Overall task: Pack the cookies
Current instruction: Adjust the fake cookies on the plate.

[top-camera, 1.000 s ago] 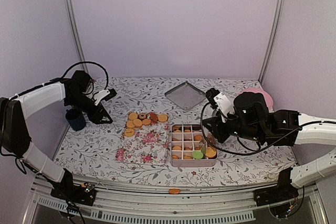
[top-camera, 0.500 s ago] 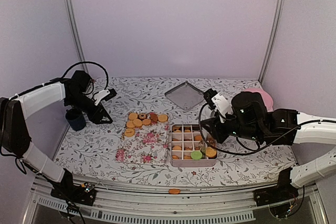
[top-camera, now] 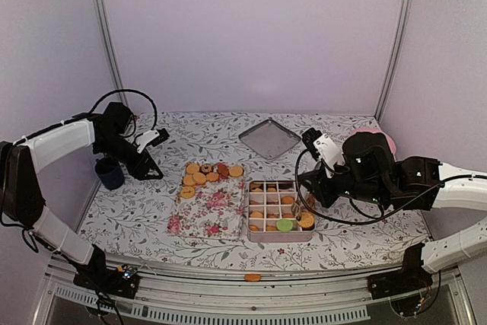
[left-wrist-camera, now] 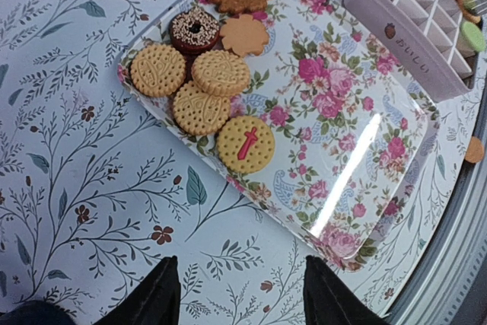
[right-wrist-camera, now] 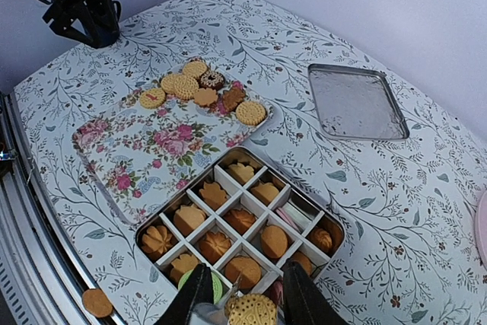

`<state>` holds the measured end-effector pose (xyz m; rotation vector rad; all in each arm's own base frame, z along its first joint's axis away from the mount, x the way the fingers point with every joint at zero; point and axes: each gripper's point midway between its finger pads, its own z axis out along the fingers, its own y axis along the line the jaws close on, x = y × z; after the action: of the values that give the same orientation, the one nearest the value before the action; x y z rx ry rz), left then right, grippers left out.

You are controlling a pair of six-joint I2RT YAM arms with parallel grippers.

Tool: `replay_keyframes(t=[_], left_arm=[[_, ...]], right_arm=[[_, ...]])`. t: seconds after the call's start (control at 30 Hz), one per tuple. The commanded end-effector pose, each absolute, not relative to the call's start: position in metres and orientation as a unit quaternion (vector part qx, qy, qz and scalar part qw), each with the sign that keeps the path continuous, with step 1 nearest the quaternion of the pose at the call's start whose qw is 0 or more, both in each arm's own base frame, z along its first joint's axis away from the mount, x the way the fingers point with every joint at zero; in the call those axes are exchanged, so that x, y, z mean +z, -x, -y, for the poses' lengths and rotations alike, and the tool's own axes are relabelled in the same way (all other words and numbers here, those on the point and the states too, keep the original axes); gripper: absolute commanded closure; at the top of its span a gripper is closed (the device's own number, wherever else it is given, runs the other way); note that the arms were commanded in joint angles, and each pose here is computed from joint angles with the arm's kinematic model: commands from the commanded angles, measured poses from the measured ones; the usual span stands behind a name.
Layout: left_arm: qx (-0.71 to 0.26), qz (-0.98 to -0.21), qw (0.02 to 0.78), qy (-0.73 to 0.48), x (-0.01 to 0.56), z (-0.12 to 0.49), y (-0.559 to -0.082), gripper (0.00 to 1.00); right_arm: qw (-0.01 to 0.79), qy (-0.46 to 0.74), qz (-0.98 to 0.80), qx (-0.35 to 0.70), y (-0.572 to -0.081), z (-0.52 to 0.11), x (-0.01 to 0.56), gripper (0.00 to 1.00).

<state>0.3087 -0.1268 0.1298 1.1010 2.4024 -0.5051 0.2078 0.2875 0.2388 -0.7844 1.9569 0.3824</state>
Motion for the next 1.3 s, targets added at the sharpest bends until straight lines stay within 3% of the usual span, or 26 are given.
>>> replay_keyframes(t=[0.0, 0.77, 0.93, 1.27], left_arm=[[-0.188, -0.869, 0.224, -0.399, 0.128, 0.126, -0.307, 0.44], [-0.184, -0.869, 0.226, -0.401, 0.131, 0.124, -0.305, 0.44], [-0.181, -0.868, 0.227, -0.402, 0.131, 0.124, -0.306, 0.44], [-0.177, -0.869, 0.226, -0.403, 0.131, 0.122, -0.306, 0.44]], right_arm=[[0.495, 0.308, -0.797, 0.157, -0.211, -0.282, 0.257, 0.67], [0.495, 0.356, -0.749, 0.261, -0.23, -0.312, 0.289, 0.67], [0.494, 0.367, -0.727, 0.305, -0.218, -0.328, 0.302, 0.66], [0.462, 0.41, -0.734, 0.283, -0.193, -0.358, 0.272, 0.66]])
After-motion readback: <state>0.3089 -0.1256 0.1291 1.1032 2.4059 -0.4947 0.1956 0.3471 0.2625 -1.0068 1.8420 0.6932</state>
